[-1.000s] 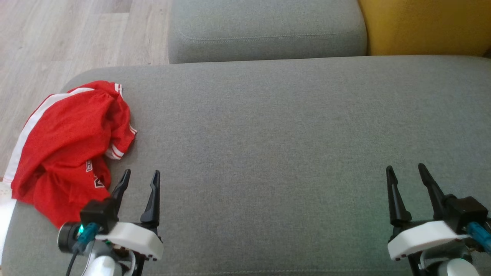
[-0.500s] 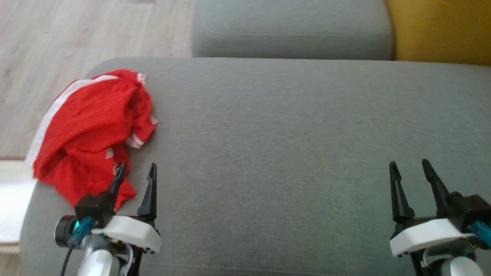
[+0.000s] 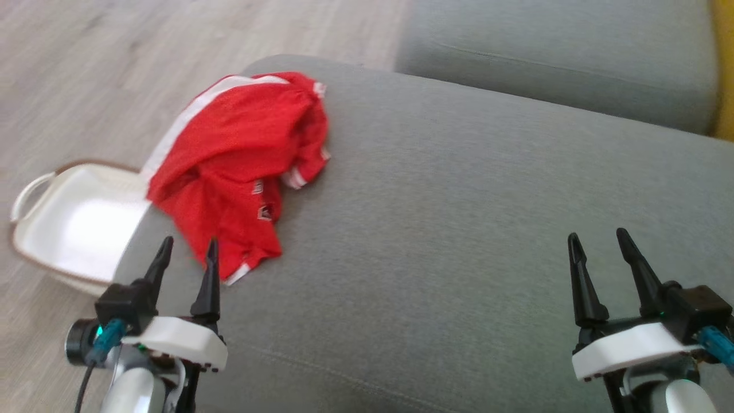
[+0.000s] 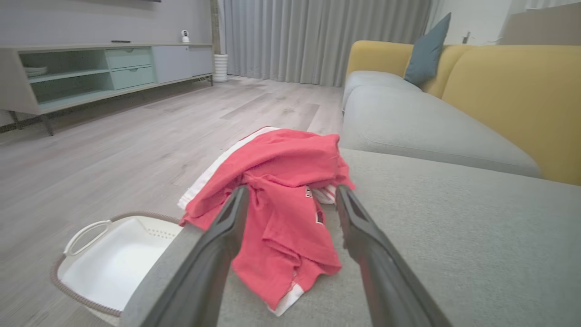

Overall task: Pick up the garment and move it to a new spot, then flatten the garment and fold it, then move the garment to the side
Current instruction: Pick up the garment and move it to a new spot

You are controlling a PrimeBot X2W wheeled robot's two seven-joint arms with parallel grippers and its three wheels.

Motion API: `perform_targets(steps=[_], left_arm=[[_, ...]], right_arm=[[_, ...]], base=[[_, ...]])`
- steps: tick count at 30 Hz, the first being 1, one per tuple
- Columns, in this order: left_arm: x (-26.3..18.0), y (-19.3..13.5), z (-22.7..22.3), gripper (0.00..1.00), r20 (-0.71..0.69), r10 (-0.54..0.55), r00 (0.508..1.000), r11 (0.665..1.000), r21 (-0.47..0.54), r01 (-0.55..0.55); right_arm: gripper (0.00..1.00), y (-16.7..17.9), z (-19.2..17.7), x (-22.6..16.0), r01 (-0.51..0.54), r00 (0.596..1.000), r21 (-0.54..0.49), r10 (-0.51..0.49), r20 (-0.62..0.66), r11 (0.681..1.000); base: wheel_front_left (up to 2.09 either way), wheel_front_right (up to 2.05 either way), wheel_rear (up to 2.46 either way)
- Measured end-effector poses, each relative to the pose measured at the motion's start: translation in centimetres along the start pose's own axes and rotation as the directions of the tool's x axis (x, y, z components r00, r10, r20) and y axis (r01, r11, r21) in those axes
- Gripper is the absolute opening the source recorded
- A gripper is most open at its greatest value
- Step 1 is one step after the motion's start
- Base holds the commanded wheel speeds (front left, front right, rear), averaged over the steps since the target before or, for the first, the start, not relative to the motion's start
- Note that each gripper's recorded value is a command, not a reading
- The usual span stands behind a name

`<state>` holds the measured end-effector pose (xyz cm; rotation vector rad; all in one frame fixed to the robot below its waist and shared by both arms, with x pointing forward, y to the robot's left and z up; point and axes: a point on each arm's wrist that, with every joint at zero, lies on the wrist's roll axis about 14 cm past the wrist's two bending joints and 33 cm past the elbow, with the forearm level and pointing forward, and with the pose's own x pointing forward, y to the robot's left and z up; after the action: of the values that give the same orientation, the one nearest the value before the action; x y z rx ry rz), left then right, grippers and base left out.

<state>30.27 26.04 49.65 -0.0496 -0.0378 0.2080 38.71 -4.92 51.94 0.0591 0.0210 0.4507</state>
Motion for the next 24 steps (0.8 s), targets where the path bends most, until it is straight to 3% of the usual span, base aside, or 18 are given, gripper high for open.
perform_targets(steps=[5,11,19,24], left_arm=[[-1.1,2.2,0.2,1.00,0.005,0.069,0.998,0.998,-0.005,-0.069],[-1.3,2.6,0.2,1.00,0.003,0.088,0.996,0.996,-0.001,-0.088],[-0.8,2.1,-0.4,1.00,-0.019,0.071,0.997,0.997,0.006,-0.071],[2.0,0.9,-0.3,1.00,-0.030,0.008,1.000,1.000,0.007,-0.007]], right_arm=[[1.00,1.7,-0.2,1.1,-0.058,0.998,0.001,0.058,-0.010,0.998],[1.00,2.1,-0.5,1.4,-0.071,0.997,0.005,0.071,-0.020,0.997],[1.00,1.8,-0.9,1.6,-0.065,0.997,0.013,0.065,-0.037,0.998],[1.00,1.3,-1.3,3.0,-0.063,0.996,0.012,0.063,-0.056,0.998]], base=[[0.00,0.00,0.00],[0.00,0.00,0.00],[0.00,0.00,0.00],[0.00,0.00,0.00]])
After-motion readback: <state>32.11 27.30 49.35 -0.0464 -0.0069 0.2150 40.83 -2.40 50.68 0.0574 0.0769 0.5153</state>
